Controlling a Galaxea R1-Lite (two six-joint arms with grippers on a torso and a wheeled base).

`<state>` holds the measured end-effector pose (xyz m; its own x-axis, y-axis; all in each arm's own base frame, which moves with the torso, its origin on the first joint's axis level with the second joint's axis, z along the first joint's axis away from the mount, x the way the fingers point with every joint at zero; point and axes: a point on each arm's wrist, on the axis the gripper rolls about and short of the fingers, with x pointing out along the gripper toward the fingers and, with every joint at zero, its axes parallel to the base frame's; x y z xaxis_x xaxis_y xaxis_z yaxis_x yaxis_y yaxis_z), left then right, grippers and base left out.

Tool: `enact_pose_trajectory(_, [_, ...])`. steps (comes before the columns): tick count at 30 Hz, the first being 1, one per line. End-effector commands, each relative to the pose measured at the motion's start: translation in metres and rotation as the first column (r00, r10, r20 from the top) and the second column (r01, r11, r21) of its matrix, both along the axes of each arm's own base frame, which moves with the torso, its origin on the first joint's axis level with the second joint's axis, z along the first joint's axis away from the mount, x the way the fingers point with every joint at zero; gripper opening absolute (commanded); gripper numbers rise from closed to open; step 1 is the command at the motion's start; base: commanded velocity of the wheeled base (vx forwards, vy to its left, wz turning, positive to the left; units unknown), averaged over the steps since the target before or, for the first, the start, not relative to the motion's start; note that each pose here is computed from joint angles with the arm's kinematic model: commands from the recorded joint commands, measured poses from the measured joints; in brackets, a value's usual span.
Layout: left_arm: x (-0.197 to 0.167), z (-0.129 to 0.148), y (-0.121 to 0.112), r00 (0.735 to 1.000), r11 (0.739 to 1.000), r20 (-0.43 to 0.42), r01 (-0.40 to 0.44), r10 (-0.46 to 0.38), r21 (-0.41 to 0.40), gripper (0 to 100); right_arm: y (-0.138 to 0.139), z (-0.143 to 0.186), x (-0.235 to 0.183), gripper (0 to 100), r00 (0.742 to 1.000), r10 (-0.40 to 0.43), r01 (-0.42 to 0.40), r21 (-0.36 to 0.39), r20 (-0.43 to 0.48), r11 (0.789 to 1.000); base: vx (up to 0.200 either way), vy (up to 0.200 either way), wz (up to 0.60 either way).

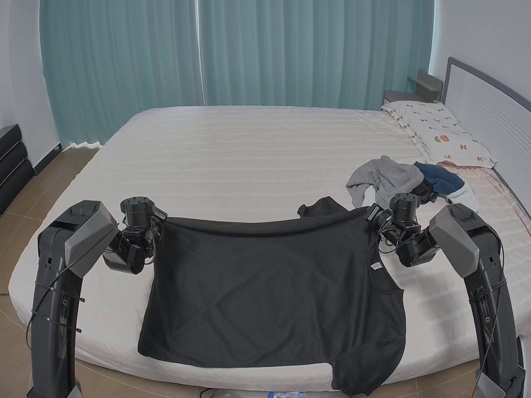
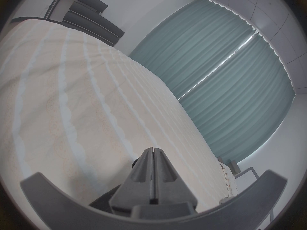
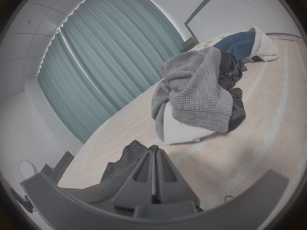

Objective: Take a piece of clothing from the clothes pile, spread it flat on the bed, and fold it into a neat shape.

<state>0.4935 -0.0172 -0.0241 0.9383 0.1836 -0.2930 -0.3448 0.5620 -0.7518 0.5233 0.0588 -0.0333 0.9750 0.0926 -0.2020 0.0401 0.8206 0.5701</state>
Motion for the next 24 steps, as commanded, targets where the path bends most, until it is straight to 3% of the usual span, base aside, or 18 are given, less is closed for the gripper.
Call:
enact_pose_trajectory(1, [0.001, -0.005, -0.002, 1.0, 1.0, -0.018, 0.005, -0.005, 0.001, 0, 0.001, -0.01, 0.004, 0, 1.0, -0.012, 0.012, -0.005, -0.002, 1.0, 0.0, 0.0, 0.0])
enact_pose_trajectory(3, [0.001, -0.006, -0.002, 0.999, 1.0, -0.035, 0.005, -0.005, 0.002, 0, 0.002, -0.012, 0.004, 0, 1.0, -0.019, 0.019, -0.009, -0.006, 1.0, 0.0, 0.0, 0.0])
enact_pose_trajectory(4, [0.001, -0.006, -0.002, 0.999, 1.0, -0.035, 0.005, -0.005, 0.002, 100, 0.002, -0.012, 0.004, 0, 1.0, -0.019, 0.019, -0.009, -0.006, 1.0, 0.0, 0.0, 0.0])
enact_pose_trajectory(5, [0.001, -0.006, -0.002, 0.999, 1.0, -0.035, 0.005, -0.005, 0.002, 100, 0.002, -0.012, 0.004, 0, 1.0, -0.019, 0.019, -0.009, -0.006, 1.0, 0.0, 0.0, 0.0])
enact_pose_trajectory(6, [0.002, -0.006, -0.002, 0.999, 1.0, -0.035, 0.005, -0.005, 0.002, 100, 0.003, -0.013, 0.004, 100, 1.0, -0.019, 0.019, -0.01, -0.009, 1.0, 0.0, 0.0, 0.0])
enact_pose_trajectory(17, [-0.001, -0.006, -0.002, 0.999, 1.0, -0.047, 0.005, -0.005, 0.002, 100, -0.008, 0.0, -0.009, 100, 0.999, -0.024, 0.023, -0.012, -0.047, 1.0, 0.0, 0.0, 0.0])
enact_pose_trajectory(22, [-0.028, 0.032, 0.002, 1.0, 1.0, 0.003, -0.001, 0.001, -0.005, 100, -0.026, 0.035, -0.054, 100, 0.994, -0.003, 0.003, 0.0, -0.113, 1.0, 0.0, 0.0, 0.0])
enact_pose_trajectory(24, [-0.045, 0.053, -0.001, 0.998, 0.999, 0.04, 0.047, -0.047, -0.015, 100, -0.03, 0.056, -0.077, 100, 0.992, -0.006, 0.006, 0.006, -0.124, 1.0, 0.0, 0.0, 0.0])
